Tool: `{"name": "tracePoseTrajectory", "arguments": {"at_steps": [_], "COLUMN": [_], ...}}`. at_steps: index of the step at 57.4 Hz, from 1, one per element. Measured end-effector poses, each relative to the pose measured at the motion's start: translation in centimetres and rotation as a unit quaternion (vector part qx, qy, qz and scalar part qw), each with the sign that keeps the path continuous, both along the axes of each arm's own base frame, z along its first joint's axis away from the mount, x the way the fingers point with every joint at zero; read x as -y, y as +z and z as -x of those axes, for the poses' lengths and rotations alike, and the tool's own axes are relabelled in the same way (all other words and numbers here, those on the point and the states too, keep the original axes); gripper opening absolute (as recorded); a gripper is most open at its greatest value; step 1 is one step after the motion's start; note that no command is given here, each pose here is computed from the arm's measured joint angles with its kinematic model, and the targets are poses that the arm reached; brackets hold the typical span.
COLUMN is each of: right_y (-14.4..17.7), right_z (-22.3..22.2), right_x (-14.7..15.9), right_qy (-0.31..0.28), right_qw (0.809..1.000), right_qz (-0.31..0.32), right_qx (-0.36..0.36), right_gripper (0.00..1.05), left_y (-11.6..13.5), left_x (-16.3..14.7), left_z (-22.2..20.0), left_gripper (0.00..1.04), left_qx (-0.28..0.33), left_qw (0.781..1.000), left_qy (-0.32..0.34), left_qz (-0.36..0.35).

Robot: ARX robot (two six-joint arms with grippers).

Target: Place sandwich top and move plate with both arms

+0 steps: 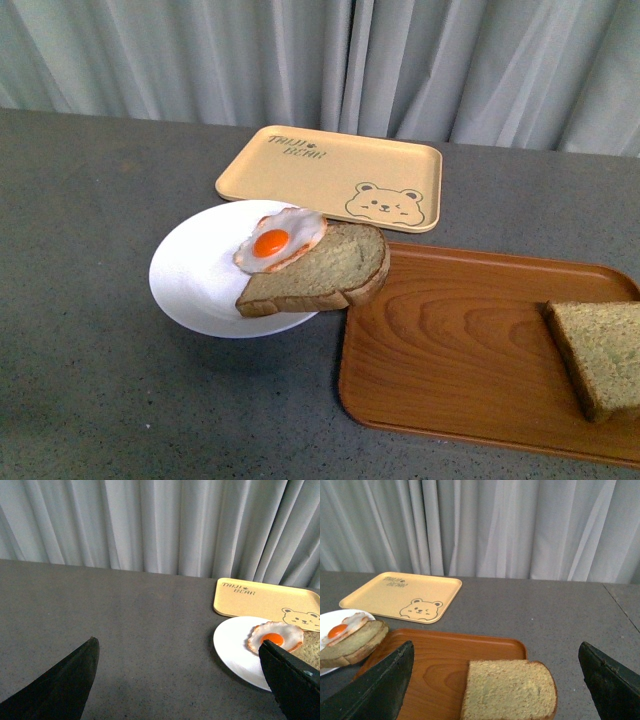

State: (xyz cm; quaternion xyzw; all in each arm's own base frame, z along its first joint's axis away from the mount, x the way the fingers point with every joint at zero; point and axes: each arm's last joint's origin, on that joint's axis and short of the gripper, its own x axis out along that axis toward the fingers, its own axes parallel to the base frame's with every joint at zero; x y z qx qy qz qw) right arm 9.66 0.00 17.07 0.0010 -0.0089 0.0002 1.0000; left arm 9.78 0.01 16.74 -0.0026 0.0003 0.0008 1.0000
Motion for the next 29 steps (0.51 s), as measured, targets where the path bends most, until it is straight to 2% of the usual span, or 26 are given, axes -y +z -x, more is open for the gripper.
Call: {"name": "tracePoseTrajectory", "arguments": {"at_steps": [29], "right_y": [0.00], "right_z": [0.00], "right_x": [0.00], "right_qy": [0.000], "right_qw": [1.000], "right_qz": [0.000], "right_qx": [0.000], "right_gripper": [0.96], "left_y": [0.00], "left_x": [0.00], "left_z": [0.00], "left_gripper": [0.96], "left_qx": [0.000], "left_qw": [1.000], "left_qy": [0.000], "left_qz": [0.000]}}
